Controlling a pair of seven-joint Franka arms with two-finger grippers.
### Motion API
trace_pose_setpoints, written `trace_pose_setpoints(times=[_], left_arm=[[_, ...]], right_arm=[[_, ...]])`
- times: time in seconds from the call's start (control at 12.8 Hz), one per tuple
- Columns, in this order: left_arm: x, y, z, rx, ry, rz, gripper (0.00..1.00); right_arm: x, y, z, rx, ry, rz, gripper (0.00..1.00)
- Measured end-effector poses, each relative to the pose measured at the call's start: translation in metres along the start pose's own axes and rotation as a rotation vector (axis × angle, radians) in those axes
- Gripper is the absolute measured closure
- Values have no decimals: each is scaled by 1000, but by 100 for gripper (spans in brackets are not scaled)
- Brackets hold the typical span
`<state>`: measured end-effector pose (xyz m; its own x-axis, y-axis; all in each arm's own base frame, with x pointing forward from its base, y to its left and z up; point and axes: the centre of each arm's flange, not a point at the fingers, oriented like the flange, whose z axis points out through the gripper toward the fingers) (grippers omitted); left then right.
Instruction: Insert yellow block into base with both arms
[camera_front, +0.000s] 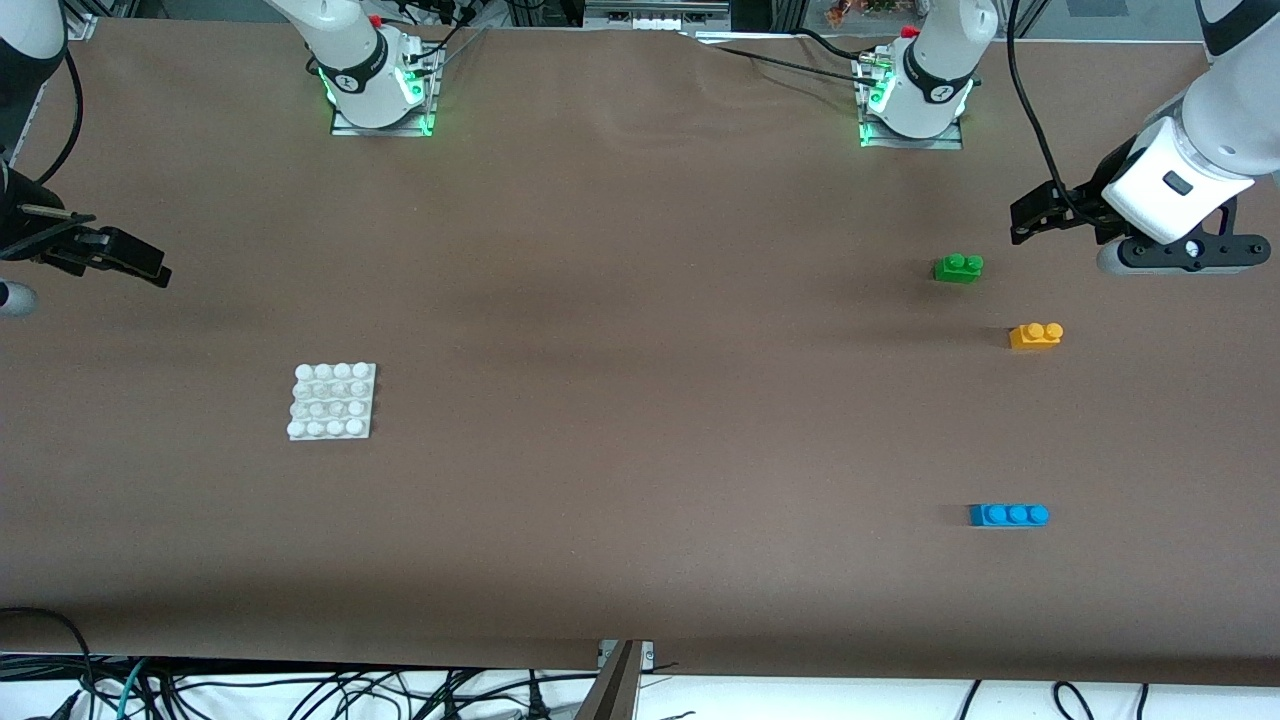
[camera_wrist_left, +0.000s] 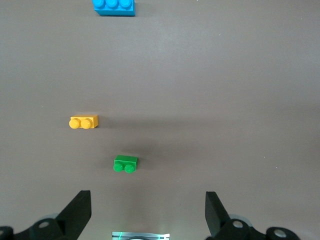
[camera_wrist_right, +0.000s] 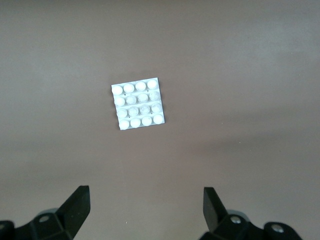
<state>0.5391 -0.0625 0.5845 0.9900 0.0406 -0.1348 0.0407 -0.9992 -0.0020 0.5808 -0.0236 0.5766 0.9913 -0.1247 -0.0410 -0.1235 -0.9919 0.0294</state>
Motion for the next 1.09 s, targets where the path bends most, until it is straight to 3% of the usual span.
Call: trace_pose_setpoints(times=[1.09], left_arm=[[2,7,-2,2,28,13,0]], right_arm=[[0,0,0,0,0,0,0]])
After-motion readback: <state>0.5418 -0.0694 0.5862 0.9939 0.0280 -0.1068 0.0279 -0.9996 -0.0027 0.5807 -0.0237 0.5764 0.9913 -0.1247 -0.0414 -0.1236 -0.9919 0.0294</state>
